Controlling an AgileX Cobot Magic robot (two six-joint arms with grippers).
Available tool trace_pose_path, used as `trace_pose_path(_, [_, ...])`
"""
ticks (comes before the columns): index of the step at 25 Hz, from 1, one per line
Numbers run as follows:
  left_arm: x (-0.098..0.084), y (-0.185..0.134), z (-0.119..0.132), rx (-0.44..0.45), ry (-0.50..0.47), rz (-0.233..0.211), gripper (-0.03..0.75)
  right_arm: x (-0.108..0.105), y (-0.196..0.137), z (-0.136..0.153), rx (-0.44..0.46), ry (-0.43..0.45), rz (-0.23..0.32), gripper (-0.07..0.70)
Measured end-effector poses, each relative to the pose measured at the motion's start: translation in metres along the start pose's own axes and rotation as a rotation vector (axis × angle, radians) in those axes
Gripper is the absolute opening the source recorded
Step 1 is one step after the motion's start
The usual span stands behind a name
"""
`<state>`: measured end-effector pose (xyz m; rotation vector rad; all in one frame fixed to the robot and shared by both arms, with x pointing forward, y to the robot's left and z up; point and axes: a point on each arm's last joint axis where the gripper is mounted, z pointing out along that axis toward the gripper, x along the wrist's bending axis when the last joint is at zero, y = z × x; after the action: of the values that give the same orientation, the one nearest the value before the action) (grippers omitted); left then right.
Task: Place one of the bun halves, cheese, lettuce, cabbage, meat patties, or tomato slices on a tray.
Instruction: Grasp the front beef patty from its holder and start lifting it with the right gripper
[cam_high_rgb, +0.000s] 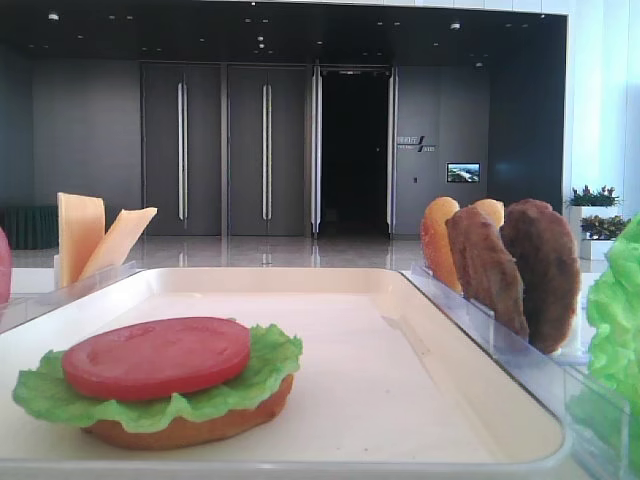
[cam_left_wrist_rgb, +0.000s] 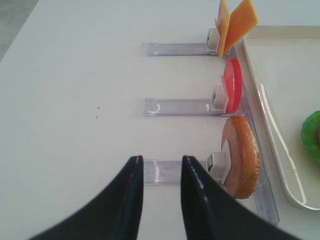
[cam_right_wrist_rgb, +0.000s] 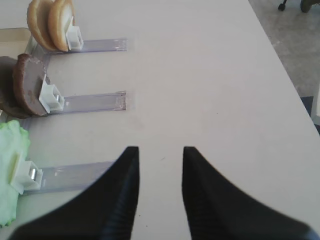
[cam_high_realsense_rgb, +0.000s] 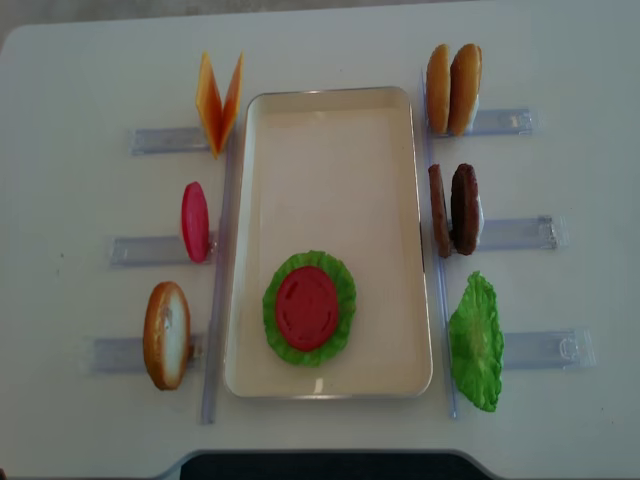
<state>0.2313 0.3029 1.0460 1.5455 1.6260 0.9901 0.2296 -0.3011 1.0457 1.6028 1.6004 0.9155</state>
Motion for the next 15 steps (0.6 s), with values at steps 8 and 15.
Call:
trace_pose_path(8, [0.0,0.0,0.0,0.0,0.0,0.0,0.192,0.0,0.0,0.0,0.0,0.0,0.0,0.238])
trace_pose_path(15, [0.0,0.0,0.0,0.0,0.0,0.0,0.183,0.0,0.0,0.0,0.0,0.0,0.0,0.238])
